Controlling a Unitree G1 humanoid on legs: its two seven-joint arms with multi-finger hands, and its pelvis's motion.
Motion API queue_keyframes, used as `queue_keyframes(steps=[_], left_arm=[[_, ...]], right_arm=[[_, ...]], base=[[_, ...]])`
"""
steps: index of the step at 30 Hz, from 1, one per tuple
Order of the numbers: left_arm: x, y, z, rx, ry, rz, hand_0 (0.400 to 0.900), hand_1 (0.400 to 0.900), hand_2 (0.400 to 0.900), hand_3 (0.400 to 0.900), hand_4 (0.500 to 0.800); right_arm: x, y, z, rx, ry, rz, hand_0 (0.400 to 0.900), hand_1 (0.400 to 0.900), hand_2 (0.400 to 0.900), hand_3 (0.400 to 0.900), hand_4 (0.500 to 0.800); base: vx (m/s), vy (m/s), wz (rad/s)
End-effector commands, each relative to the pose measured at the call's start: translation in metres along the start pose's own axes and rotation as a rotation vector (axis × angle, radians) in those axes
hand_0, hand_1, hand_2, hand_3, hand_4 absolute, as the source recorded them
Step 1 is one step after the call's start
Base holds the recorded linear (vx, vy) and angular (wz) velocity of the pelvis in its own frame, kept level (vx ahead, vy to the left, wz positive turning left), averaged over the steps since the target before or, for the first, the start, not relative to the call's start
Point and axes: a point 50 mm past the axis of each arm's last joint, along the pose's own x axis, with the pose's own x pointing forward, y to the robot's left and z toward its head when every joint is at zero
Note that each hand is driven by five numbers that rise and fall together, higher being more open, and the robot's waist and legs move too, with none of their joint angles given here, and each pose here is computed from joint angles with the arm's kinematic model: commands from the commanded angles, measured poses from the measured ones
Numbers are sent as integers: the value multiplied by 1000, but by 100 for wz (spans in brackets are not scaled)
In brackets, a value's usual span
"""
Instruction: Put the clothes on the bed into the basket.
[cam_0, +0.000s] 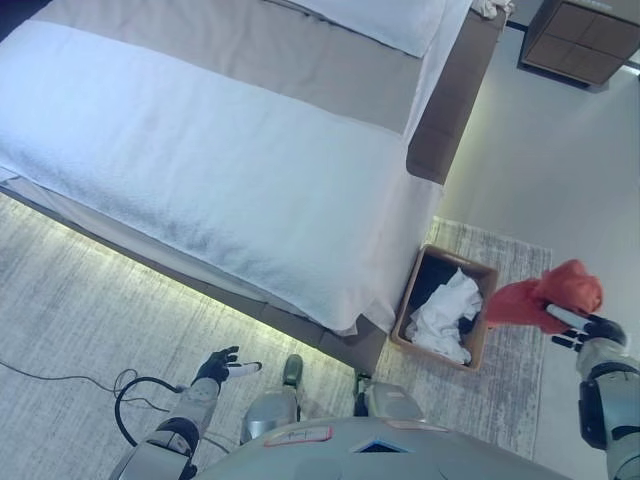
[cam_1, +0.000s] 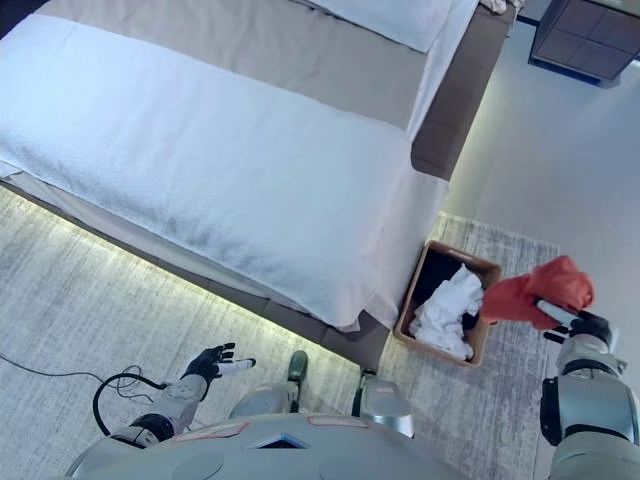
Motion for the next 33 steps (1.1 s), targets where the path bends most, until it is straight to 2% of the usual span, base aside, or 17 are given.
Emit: queue_keyframes(steps=[1,11,33], left_arm=[[2,10,4,64,0,31,900,900,900,900,800],[1,3,-1,3,13,-4,900,900,900,900,800],[0,-4,-13,-24,66,-29,900,900,900,900,800]], right_arm=[[-1,-31,45,116,-107,-97,900,900,900,900,800],[-2,-14,46,121,-124,-58,900,900,900,900,800],[-8,36,43,30,-194,73,900,900,900,900,800]], base=[[0,0,0],[1,0,-1],[-1,1,-3]])
